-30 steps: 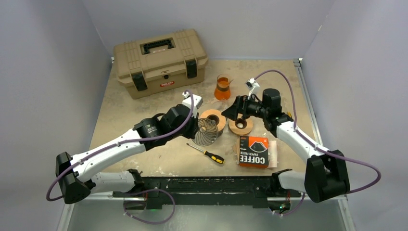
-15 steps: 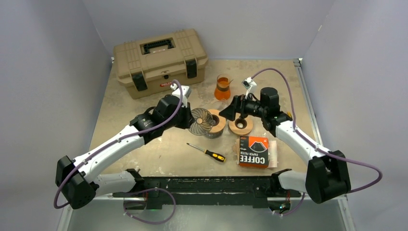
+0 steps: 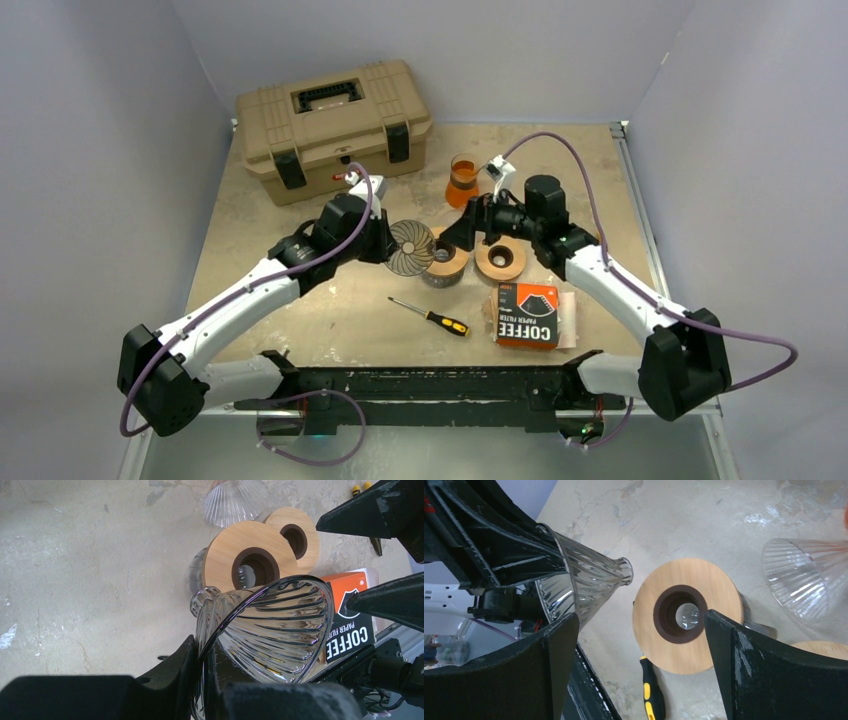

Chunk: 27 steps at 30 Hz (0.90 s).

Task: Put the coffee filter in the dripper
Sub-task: Place the coffee dripper in the dripper holder.

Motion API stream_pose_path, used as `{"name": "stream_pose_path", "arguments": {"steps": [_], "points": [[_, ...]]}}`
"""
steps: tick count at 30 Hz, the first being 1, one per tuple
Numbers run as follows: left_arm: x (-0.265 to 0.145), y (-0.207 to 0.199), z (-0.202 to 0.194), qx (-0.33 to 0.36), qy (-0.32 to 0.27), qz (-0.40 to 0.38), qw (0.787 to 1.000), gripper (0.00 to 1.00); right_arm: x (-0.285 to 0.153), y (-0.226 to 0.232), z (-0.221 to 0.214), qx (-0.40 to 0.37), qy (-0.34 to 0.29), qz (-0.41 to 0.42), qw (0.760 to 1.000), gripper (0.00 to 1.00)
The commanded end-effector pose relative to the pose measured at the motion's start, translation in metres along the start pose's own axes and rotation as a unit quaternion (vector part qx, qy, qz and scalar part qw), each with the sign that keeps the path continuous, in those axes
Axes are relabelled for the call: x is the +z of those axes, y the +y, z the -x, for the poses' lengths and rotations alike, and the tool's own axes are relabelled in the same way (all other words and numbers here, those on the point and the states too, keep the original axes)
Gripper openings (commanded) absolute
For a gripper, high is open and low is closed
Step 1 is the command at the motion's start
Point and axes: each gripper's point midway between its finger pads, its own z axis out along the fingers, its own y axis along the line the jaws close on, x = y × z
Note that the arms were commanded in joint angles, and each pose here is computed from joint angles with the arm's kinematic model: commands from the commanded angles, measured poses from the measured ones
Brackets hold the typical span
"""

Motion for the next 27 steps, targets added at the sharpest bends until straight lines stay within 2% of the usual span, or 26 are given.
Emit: {"name": "stream_pose_path", "arguments": {"steps": [1,7,14,20,27], "points": [[-0.009,-0.01,0.022,-0.011,-0.052,-0.026,0.998,0.0,0.006,0.01,0.015,-0.025,-0.006,-0.006,1.0,0.97],[-0.012,-0.015,0.027,-0.011,-0.061,-0.037,0.997,0.0,0.017,0.023,0.009,-0.032,0.008,0.007,0.999,0.95],[-0.01,-0.021,0.031,-0.013,-0.06,-0.048,0.997,0.0,0.021,0.033,0.01,-0.041,0.007,0.011,0.999,0.87],[-0.011,-0.027,0.04,-0.021,-0.056,-0.047,0.997,0.0,0.004,0.033,0.035,-0.061,-0.048,-0.024,0.997,0.9],[-0.008,-0.043,0.041,-0.036,-0.025,-0.072,0.996,0.0,-0.024,0.04,0.063,-0.087,-0.122,-0.055,0.987,0.94]]}}
